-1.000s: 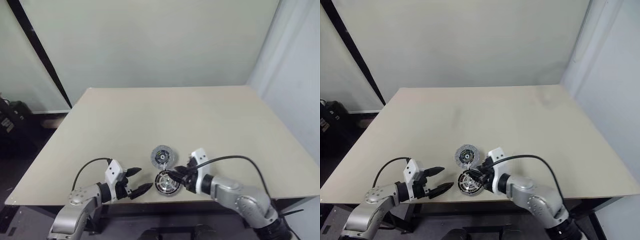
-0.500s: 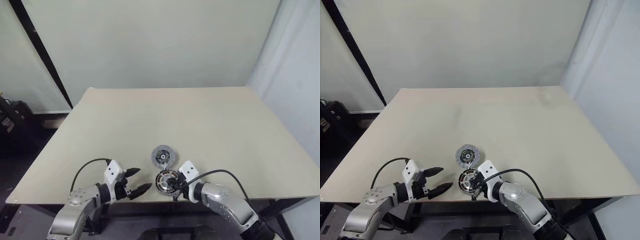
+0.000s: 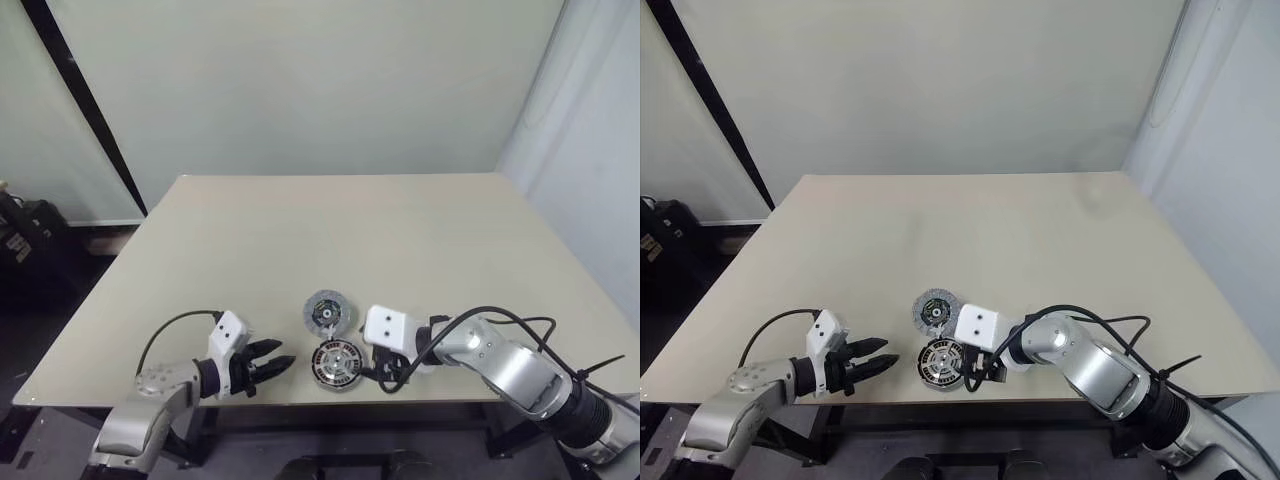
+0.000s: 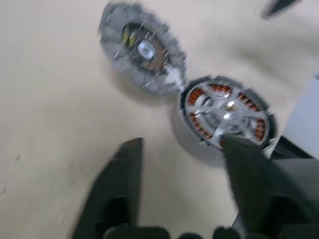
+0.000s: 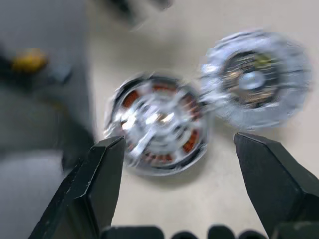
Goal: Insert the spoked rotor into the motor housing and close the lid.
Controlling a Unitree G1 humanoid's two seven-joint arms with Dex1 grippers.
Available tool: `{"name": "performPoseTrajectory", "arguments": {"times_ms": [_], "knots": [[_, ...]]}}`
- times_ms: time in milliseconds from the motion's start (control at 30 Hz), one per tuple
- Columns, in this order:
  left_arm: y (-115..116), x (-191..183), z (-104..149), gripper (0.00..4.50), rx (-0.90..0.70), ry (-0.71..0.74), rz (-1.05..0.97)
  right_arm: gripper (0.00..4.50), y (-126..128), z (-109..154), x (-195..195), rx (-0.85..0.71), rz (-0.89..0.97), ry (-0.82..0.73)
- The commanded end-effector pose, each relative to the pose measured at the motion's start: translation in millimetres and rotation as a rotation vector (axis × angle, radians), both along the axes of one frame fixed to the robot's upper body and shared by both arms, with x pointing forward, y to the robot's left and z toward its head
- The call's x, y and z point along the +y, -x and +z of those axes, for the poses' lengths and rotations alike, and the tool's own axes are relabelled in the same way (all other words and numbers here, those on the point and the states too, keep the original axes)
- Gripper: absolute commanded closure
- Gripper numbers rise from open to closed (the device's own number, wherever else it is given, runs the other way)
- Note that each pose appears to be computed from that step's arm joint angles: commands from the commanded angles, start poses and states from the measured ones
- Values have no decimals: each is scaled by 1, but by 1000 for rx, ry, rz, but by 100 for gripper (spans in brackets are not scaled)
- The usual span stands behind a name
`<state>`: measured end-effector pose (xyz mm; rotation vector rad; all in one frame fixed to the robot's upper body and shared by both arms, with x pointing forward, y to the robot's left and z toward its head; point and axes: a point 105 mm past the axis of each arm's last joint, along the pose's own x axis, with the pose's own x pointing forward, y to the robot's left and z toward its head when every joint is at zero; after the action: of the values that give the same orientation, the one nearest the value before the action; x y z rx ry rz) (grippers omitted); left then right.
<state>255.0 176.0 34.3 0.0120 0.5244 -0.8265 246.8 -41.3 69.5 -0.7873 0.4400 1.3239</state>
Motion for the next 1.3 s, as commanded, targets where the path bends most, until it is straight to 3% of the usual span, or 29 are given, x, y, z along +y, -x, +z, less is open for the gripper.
{"name": "performPoseTrajectory", "arguments": {"times_ms": [33,133,967,1067,1300], "knots": [[-5,-3,9,338,2,-46,-6,67,8,10,6,-46,118,57],[-5,-3,7,449,32,-84,5,67,12,5,9,-39,176,103],[1,-5,-5,449,53,-107,8,67,9,-34,28,-3,157,94],[1,-3,-5,450,46,-106,12,125,8,-37,29,-2,153,97],[1,0,-3,450,43,-111,20,362,3,-43,31,-7,114,88]]}}
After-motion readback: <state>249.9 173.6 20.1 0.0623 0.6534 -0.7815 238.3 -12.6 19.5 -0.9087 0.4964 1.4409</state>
